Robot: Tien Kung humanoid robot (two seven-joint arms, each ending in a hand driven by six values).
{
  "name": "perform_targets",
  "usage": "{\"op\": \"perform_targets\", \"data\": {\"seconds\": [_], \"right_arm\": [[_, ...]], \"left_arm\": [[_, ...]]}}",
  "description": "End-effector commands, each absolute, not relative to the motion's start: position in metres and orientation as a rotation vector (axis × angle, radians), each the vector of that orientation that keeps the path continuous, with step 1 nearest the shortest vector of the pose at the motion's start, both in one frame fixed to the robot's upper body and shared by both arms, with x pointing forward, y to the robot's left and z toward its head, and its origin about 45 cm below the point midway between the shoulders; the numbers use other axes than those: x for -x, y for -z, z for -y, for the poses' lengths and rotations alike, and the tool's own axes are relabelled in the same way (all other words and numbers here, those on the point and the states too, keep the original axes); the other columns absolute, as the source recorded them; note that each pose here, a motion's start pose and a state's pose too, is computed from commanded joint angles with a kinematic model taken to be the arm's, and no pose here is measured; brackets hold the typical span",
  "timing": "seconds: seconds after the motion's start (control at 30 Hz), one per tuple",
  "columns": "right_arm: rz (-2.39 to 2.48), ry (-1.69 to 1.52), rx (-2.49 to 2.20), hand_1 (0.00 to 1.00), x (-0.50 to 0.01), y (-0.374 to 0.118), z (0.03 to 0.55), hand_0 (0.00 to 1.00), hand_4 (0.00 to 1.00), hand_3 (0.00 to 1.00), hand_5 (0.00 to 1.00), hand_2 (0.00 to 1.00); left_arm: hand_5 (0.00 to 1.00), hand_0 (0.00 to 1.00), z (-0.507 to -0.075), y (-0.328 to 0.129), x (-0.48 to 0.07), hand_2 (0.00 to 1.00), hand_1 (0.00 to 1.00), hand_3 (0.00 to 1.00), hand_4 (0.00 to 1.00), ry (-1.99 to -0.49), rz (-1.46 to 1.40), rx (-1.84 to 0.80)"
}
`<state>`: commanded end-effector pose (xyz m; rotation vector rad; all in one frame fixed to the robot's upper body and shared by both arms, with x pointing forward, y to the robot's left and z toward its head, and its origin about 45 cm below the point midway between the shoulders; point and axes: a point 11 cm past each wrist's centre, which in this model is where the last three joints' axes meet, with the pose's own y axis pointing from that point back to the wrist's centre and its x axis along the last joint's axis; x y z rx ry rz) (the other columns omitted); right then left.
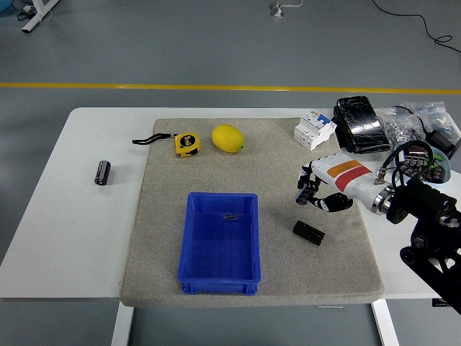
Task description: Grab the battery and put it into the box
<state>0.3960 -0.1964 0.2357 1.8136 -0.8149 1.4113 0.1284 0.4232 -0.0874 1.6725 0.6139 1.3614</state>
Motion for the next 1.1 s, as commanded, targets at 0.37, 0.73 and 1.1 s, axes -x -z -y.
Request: {"op": "perform_targets", "data": {"seconds": [0.37,0.73,1.1], "right_arm": [[0.706,-1.595,-1.941,0.424,-0.362,-0.269,0.131,0.500,0.742,0.463,0.002,0.465],[0.444,-1.669,-2.034,0.427,-0.329,-0.254,0.075,0.506,0.751,0.465,0.002,0.469],[0.314,-1.691,-2.008,0.691,-0.320,-0.248,0.060,0.657,0.998,0.917,0.179,0.857]], "left_arm": [[0.678,0.609,-0.426,0.088,-0.122,0.603,0.547,0.619,0.616,-1.362,-0.623,-1.684],[0.678,0.611,-0.426,0.089,-0.120,0.605,0.551,0.618,0.616,-1.353,-0.624,-1.691],[0.678,0.611,-0.428,0.087,-0.125,0.603,0.545,0.619,0.617,-1.366,-0.616,-1.685]]}}
